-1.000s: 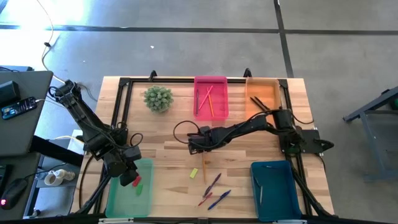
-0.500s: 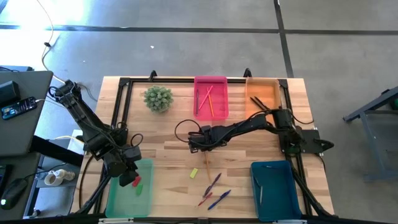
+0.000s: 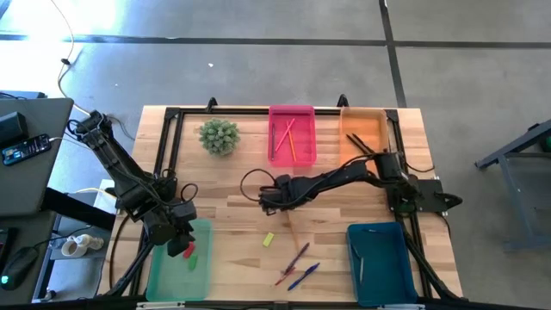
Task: Sort crayons/erasers/pens/pencils in bins
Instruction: Put the yellow pencil into the pink bin
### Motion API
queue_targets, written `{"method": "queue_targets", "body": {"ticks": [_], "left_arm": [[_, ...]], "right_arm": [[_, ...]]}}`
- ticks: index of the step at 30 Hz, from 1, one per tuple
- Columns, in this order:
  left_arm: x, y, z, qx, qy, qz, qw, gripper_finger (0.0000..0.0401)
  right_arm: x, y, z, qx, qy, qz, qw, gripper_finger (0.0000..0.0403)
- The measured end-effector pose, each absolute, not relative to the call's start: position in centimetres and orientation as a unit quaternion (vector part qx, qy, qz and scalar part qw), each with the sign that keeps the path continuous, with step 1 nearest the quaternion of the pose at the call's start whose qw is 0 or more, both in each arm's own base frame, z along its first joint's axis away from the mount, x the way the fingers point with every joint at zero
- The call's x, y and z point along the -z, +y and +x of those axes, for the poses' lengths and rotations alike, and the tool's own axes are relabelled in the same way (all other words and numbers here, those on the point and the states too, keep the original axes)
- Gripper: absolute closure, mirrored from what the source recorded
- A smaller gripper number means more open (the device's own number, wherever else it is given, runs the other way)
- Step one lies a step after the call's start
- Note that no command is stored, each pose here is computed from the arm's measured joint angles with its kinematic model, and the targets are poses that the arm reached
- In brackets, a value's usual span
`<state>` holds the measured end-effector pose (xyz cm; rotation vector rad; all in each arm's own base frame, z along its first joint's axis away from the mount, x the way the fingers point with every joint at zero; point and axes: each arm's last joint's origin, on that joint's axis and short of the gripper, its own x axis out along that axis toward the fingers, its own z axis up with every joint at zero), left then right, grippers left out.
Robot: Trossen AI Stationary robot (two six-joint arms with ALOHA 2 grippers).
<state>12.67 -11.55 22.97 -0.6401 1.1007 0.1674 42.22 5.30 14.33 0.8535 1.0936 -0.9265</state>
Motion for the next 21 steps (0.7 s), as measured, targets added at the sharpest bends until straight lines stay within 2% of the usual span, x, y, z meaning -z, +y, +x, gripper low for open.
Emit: {"method": "queue_targets", "body": {"ticks": [12,21], "left_arm": [[-23.0,-11.5,12.7,-0.073,0.513,-0.285,0.806,0.0240],[-23.0,-11.4,12.8,-0.092,0.489,-0.276,0.822,0.0240]], "right_arm": [[-19.8,4.2,43.4,0.446,0.453,0.316,0.704,0.0391],[-26.0,0.9,44.7,0.458,0.394,0.251,0.756,0.0391]]}}
